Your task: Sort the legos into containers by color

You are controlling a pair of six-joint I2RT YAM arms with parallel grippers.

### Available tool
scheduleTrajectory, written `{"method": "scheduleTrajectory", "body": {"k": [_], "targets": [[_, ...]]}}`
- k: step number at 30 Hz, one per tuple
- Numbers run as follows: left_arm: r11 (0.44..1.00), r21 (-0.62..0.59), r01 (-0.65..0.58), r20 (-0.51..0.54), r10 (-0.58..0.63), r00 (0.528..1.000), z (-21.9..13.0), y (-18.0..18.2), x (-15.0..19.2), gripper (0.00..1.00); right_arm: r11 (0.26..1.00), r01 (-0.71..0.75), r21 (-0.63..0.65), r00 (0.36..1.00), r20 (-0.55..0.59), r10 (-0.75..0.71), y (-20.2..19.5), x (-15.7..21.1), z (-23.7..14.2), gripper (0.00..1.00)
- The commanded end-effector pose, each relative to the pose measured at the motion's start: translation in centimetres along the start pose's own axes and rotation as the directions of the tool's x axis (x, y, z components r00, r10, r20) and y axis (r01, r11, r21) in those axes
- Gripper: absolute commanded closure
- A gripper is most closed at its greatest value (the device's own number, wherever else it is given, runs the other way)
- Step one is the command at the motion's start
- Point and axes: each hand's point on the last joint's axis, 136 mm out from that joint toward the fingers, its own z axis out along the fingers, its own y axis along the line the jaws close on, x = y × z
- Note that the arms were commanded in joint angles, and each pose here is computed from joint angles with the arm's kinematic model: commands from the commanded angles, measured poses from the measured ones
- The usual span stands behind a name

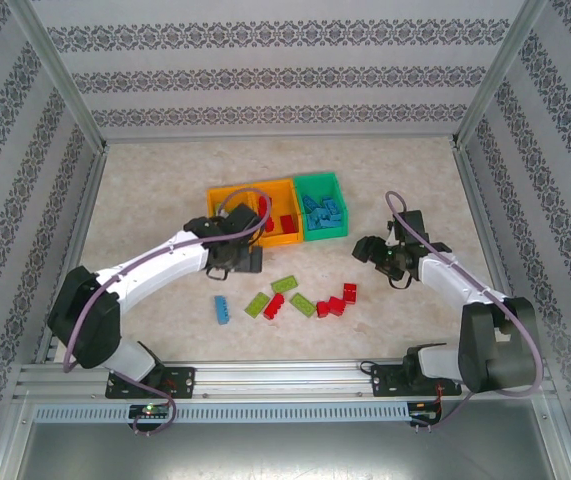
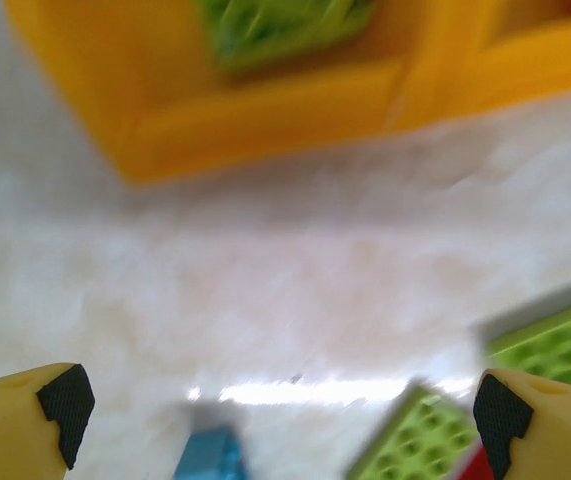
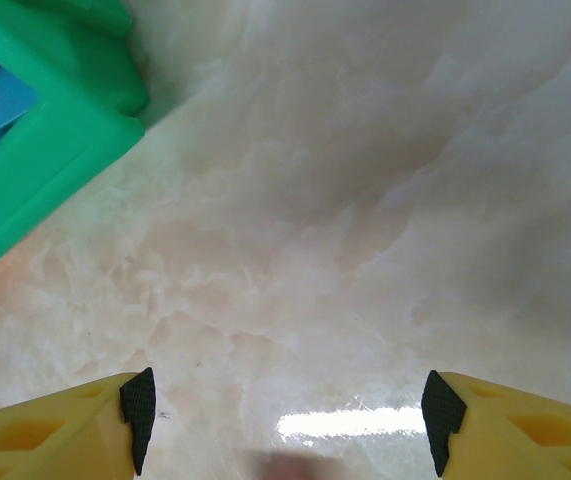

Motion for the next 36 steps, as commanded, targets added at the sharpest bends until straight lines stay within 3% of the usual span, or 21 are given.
{"method": "scheduleTrajectory", "body": {"k": [1,5,12,22,27,32,36], "targets": [[0.988,-0.032,0.154,-0.031,-0.155,0.987,-0.4,2.5,2.9,0.00,0.999,0.036,-0.025,0.999,0.018,-0.036,1.0,-1.0,-0.2,0.26],[0.974,-0.046,0.220,-0.047,-0.222,0.974,0.2,4.1,5.2,0.00,0.999,0.038,-0.014,0.999,0.016,-0.038,0.7,-1.0,0.0,0.26],[0.969,-0.032,0.244,-0.125,-0.246,0.961,3.2,3.1,7.1,0.05,0.999,0.032,-0.011,0.999,0.012,-0.032,0.6,-1.1,0.3,0.26],[0.967,-0.018,0.252,-0.178,-0.252,0.951,5.6,1.9,7.8,0.26,0.999,0.029,0.018,0.999,0.025,-0.030,-0.3,-0.5,0.0,0.24],[0.971,-0.022,0.240,-0.199,-0.239,0.950,6.0,2.0,8.4,0.29,0.999,0.026,0.023,0.999,0.030,-0.027,-0.5,-0.5,-0.1,0.24],[0.972,-0.023,0.233,-0.211,-0.232,0.949,6.2,2.0,8.6,0.49,0.999,0.022,0.025,0.999,0.033,-0.023,-0.5,-0.6,-0.2,0.24],[0.973,-0.026,0.229,-0.216,-0.229,0.949,6.2,2.2,8.9,0.57,0.999,0.020,0.028,0.999,0.033,-0.021,-0.6,-0.5,-0.2,0.24]]}}
